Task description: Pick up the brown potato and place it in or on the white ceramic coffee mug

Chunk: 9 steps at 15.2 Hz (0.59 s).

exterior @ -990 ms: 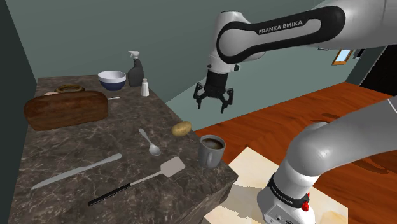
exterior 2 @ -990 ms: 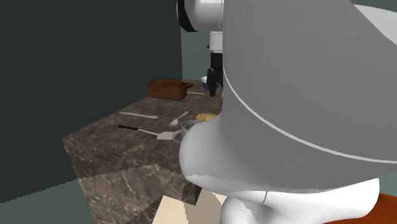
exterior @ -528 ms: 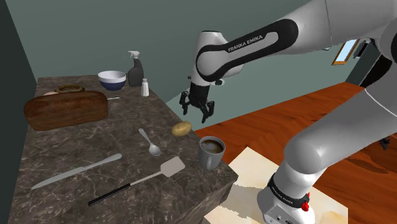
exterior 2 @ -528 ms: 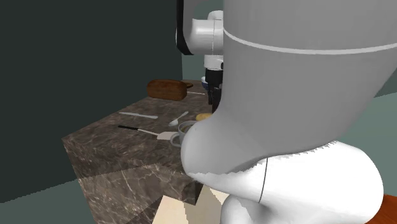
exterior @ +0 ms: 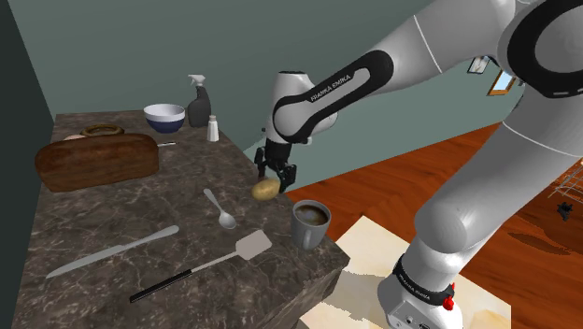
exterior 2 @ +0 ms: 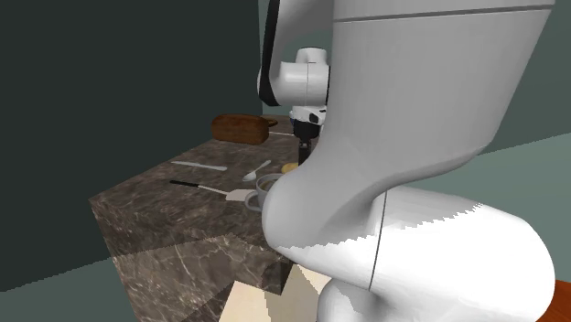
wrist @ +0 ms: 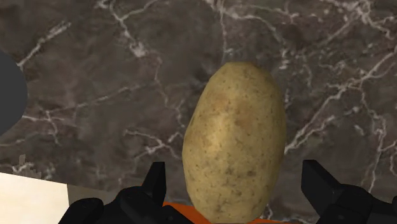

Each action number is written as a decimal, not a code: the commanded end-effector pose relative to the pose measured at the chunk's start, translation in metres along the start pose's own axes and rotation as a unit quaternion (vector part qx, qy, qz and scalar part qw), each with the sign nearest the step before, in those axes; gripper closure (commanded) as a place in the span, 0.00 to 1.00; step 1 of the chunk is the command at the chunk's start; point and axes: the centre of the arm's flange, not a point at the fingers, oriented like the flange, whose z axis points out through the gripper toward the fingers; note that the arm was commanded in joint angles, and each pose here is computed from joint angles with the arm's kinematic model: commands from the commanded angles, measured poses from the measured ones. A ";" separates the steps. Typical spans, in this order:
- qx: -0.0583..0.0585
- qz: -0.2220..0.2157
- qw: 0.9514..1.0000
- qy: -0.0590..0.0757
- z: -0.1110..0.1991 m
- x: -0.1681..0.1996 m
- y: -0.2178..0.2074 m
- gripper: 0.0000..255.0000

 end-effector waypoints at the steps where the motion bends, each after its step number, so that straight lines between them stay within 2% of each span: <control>1: 0.001 0.001 1.000 0.000 0.009 0.000 0.000 0.00; 3: 0.001 0.001 1.000 0.000 0.018 0.000 0.000 0.00; 9: 0.001 0.001 1.000 0.000 0.018 0.000 0.000 0.00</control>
